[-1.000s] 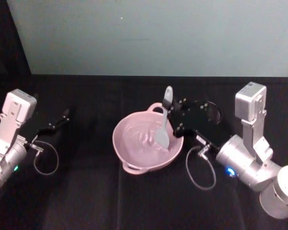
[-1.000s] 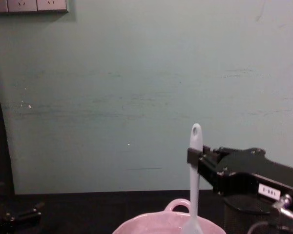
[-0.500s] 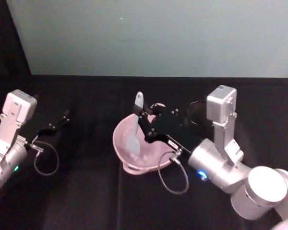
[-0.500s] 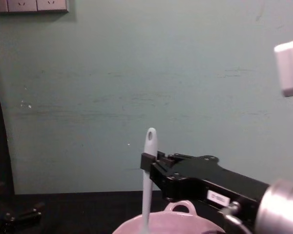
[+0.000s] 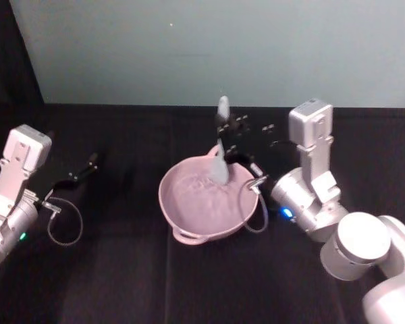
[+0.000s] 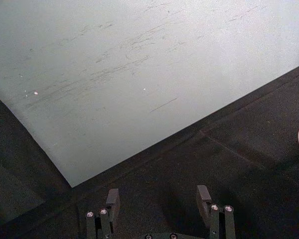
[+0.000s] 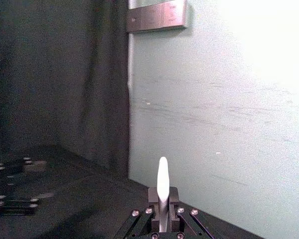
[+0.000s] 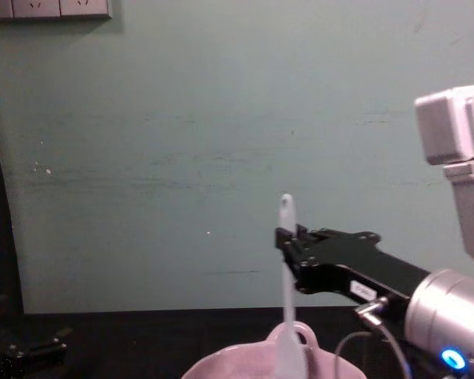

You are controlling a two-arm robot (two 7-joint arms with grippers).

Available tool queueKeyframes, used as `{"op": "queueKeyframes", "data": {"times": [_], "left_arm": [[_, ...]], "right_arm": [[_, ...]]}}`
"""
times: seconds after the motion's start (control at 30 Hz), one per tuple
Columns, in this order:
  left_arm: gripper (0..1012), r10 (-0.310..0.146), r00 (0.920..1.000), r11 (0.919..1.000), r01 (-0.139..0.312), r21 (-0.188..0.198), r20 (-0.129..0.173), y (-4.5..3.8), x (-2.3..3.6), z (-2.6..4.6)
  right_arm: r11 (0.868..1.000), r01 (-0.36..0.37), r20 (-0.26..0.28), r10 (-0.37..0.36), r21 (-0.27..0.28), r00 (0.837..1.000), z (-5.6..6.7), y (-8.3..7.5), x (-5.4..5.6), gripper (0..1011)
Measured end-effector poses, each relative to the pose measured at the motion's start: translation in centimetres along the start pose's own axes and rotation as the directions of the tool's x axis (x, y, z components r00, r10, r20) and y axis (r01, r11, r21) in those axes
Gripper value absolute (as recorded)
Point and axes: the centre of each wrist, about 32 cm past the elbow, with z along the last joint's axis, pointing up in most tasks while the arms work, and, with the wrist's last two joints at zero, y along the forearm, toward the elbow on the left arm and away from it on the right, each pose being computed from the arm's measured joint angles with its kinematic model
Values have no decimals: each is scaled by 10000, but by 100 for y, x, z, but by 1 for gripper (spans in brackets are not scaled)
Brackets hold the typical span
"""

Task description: Use the one hand to pick up the spoon and stir the clear water in the bowl.

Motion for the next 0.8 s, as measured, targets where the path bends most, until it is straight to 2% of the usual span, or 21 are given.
{"op": "queueKeyframes", "data": {"times": [0.2, 0.37, 0.47, 0.6, 0.77, 0.8], "left_arm": [[1011, 0, 10000, 10000, 0, 0, 0, 0, 0, 0], [1011, -1, 10000, 10000, 1, 0, 0, 0, 0, 0], [1011, -1, 10000, 10000, 1, 0, -1, 0, 0, 0], [1011, 0, 10000, 10000, 0, 0, 0, 0, 0, 0], [1011, -1, 10000, 10000, 1, 0, 0, 0, 0, 0], [1011, 0, 10000, 10000, 0, 1, 0, 0, 0, 0]], "right_arm": [[9989, 325, 227, -318, -336, 9992, 79, -155, 176, 110], [9973, -87, -139, 77, -735, 9999, 183, -356, 217, 111], [9960, -369, -396, 338, -814, 9986, 224, -435, 184, 111], [9924, -974, -933, 902, -758, 9915, 290, -508, 57, 110], [9848, -1633, -1444, 1534, -594, 9776, 329, -463, -141, 110], [9848, -1633, -1444, 1534, -594, 9776, 329, -463, -141, 111]]}}
